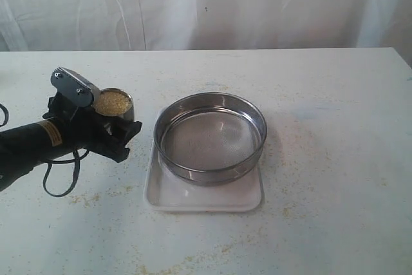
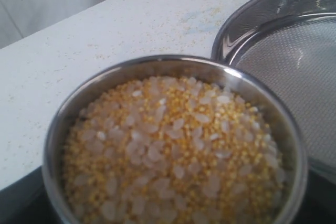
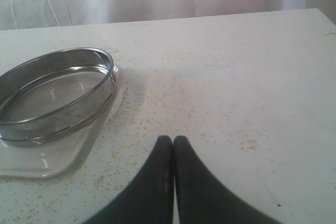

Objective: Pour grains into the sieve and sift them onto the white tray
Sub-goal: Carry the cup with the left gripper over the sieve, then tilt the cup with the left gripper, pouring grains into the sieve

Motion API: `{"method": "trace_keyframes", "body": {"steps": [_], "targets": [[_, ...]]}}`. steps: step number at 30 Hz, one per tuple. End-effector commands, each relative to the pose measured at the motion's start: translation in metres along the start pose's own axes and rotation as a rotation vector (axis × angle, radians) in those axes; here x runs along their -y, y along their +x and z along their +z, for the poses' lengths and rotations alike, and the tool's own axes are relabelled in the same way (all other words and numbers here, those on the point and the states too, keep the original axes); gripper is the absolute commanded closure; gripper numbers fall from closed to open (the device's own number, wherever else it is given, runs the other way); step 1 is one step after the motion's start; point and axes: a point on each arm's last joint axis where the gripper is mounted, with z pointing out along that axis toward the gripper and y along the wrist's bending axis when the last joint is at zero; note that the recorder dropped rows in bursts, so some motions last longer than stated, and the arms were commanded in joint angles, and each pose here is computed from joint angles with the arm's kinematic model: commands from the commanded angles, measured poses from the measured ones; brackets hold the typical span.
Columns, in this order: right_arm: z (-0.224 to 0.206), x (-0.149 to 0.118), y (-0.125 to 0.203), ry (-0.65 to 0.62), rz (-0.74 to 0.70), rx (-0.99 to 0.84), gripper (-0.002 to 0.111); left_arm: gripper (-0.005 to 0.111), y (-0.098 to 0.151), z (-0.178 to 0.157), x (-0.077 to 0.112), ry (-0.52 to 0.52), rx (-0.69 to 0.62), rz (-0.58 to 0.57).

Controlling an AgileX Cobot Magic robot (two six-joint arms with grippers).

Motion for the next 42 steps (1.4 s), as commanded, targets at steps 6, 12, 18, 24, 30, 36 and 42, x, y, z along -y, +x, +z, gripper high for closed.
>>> {"method": "trace_keyframes", "body": {"steps": [6,12,18,24,30,36,42], "targets": [[0.000,0.000,0.001,0.003,0.007,0.006,0.108,0.107,-0.051,-0.001,0.013,0.022,0.009,0.089],[0.000,0.000,0.001,0.003,0.007,0.006,0.108,0.107,-0.070,0.007,0.028,0.060,-0.055,0.171],[0.000,0.000,0.001,0.003,0.007,0.006,0.108,0.107,-0.091,0.015,0.044,0.082,-0.097,0.221],[0.000,0.000,0.001,0.003,0.007,0.006,0.108,0.107,-0.104,0.024,0.055,0.091,-0.221,0.363],[0.000,0.000,0.001,0.003,0.007,0.006,0.108,0.107,-0.113,0.032,0.065,0.090,-0.289,0.495],[0.000,0.000,0.001,0.003,0.007,0.006,0.108,0.107,-0.118,0.040,0.074,0.086,-0.365,0.639],[0.000,0.000,0.001,0.003,0.007,0.006,0.108,0.107,-0.118,0.051,0.083,0.097,-0.436,0.770]]}}
